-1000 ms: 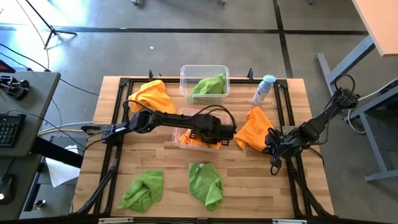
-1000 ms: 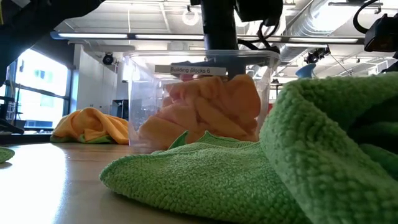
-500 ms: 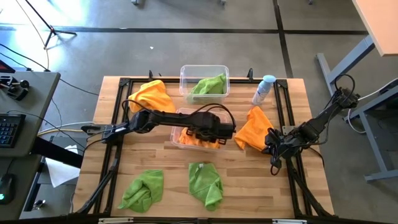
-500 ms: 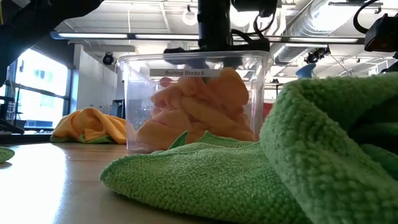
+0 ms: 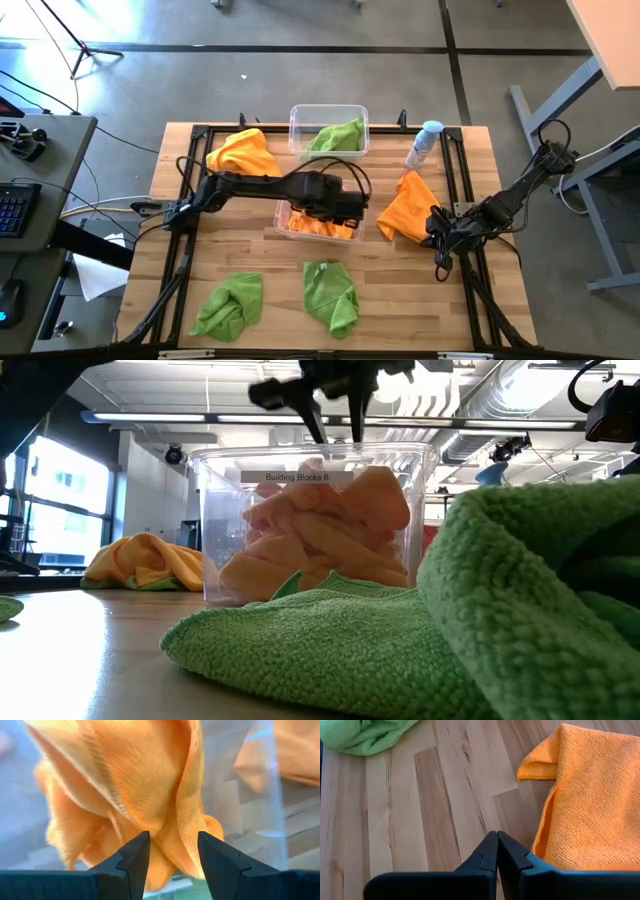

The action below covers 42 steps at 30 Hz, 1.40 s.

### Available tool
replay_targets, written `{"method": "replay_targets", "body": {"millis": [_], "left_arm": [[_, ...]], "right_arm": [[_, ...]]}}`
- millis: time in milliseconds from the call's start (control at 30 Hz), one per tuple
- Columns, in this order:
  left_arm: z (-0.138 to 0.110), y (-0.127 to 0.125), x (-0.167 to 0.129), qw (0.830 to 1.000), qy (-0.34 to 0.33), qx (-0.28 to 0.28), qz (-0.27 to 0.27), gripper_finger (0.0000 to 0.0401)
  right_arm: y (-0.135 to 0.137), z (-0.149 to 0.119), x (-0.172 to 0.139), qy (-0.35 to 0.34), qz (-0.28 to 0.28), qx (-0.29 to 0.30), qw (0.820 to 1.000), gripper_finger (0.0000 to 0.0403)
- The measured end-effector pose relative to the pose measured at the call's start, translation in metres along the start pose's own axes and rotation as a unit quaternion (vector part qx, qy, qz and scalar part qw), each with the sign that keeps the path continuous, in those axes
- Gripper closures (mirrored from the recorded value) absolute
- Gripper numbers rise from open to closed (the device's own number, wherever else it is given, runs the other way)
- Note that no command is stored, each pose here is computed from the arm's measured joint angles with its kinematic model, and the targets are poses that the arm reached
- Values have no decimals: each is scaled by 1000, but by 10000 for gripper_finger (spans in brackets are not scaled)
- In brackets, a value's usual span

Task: Sort microfiber towel by color & place in baskets
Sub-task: Put the green microfiber towel into the top transparent bin

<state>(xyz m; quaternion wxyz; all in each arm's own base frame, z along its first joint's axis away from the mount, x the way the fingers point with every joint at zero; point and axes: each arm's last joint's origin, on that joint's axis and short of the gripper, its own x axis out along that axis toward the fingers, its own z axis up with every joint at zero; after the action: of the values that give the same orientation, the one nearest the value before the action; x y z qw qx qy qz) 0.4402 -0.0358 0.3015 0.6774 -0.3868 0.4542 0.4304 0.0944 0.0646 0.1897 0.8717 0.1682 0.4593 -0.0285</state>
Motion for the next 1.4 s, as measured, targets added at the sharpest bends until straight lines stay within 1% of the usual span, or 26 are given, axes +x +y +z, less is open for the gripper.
{"method": "replay_targets", "body": {"millis": [100,200,300,400,533,567,633,700,767,867,967,1033,1133,1300,1400], "left_arm": [[-1,7,-20,1000,-22,13,-9,247],[-5,14,-38,999,-30,27,-15,247],[-11,21,-56,997,-47,53,-20,247],[-19,27,-72,996,-48,69,-24,247],[-35,29,-87,991,-39,122,-47,247],[-39,29,-89,989,-36,135,-50,247],[-47,28,-91,984,-39,166,-52,247],[-54,27,-93,978,-54,196,-50,247],[-59,27,-96,973,-74,215,-47,247],[-65,31,-107,962,-102,247,-50,247],[-63,39,-120,951,-128,277,-55,247],[-61,46,-127,943,-139,298,-52,247],[-56,61,-131,936,-145,318,-39,247],[-50,100,-134,936,-140,322,-17,247],[-50,126,-130,938,-143,313,-30,247]], "right_arm": [[0,0,0,0,0,0,1000,402],[0,0,0,0,0,5,1000,402],[0,0,0,-2,2,6,1000,402],[1,1,0,-8,5,8,1000,402],[3,4,0,-24,9,-6,1000,402],[3,5,0,-34,7,-4,999,402],[4,7,0,-59,2,18,998,402],[5,11,-1,-96,-7,37,995,402],[7,15,-2,-131,-11,48,990,402],[9,20,-3,-173,-15,52,983,402],[11,23,-4,-200,-14,52,978,402],[12,25,-5,-216,-16,58,975,402],[14,28,-6,-244,-20,75,967,402],[16,38,-5,-290,-28,105,951,402],[17,46,-2,-304,-30,107,946,402]]}}
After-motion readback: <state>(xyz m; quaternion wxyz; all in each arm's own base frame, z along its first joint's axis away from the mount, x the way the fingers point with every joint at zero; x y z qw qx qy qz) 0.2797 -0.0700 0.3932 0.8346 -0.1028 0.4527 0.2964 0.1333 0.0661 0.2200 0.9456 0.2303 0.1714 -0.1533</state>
